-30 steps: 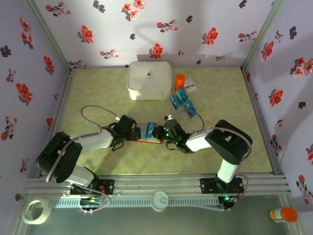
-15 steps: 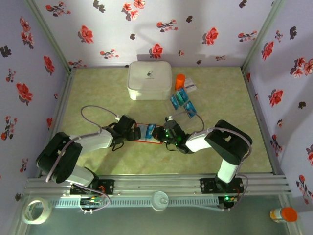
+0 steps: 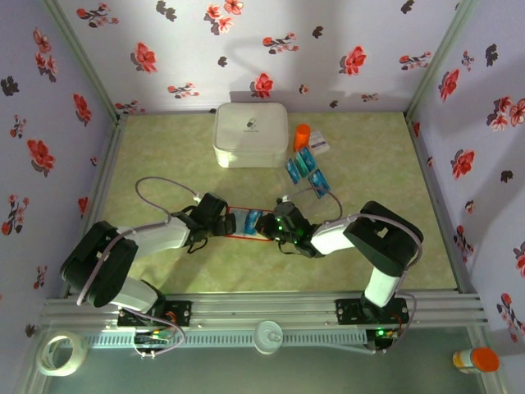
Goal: Put the credit cards into the card holder
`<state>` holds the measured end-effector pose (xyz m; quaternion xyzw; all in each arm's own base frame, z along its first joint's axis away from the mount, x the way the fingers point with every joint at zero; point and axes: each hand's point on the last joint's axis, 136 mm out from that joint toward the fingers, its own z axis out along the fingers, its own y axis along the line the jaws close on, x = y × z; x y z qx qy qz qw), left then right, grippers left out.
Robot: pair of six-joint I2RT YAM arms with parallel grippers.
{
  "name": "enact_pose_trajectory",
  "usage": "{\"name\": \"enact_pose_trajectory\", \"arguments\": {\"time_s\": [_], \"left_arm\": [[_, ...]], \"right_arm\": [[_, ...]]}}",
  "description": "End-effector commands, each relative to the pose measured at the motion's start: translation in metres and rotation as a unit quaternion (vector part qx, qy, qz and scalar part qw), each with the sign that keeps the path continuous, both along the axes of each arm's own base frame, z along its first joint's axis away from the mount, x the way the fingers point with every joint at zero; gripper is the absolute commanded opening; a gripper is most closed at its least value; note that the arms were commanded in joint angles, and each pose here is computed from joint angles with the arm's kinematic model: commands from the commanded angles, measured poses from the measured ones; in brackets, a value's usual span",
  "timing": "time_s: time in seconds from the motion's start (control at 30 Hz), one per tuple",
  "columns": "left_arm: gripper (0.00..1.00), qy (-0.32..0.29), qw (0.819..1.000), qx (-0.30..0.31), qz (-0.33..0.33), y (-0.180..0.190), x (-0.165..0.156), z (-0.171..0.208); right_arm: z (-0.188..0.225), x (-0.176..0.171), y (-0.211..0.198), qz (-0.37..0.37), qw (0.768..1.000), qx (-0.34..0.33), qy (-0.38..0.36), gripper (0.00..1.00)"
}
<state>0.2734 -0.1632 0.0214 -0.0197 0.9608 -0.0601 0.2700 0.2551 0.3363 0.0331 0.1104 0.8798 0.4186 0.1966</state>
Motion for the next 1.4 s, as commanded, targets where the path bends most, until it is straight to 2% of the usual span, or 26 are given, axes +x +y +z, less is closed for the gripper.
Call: {"name": "enact_pose_trajectory", "arguments": {"time_s": [0.0, 0.73, 1.37], "left_arm": [[1.0, 0.058, 0.997, 0.048, 0.015, 0.027, -0.027, -0.028], [1.0, 0.058, 0.997, 0.046, 0.018, 0.028, -0.029, -0.03], [1.0, 0.056, 0.997, 0.044, 0.019, 0.029, -0.03, -0.03]], "right_arm": [[-0.025, -0.017, -0.007, 0.01, 0.998, -0.043, 0.045, 0.0], [-0.033, -0.028, -0.011, 0.019, 0.996, -0.053, 0.069, 0.0], [-0.039, -0.026, 0.01, 0.055, 0.993, -0.059, 0.089, 0.0]]}}
